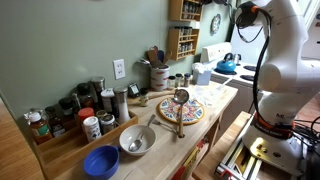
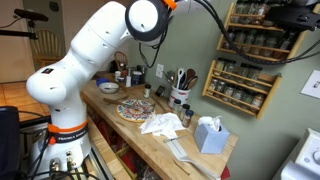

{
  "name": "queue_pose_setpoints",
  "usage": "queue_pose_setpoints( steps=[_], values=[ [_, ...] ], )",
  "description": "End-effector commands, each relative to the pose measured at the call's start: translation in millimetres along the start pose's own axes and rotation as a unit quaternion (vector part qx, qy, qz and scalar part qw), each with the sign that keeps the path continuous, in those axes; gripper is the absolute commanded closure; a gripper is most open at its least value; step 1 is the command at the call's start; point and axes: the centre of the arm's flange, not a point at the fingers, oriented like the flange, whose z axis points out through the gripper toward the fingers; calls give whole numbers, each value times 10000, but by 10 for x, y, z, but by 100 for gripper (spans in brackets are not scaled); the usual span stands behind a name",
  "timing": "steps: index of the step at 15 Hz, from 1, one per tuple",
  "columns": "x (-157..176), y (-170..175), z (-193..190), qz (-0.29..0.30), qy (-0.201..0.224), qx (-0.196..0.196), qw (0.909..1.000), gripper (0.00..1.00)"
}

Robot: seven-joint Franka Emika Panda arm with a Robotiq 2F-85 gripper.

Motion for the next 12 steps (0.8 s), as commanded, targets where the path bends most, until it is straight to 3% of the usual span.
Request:
queue_pose_setpoints(
  steps=[1, 5, 12],
  values=[
    [54, -47, 192, 60, 144, 142, 9998, 95],
    [24, -110, 323, 49, 55, 235, 9997, 95],
    [-46, 17, 182, 204, -109, 45, 9997, 95]
  ],
)
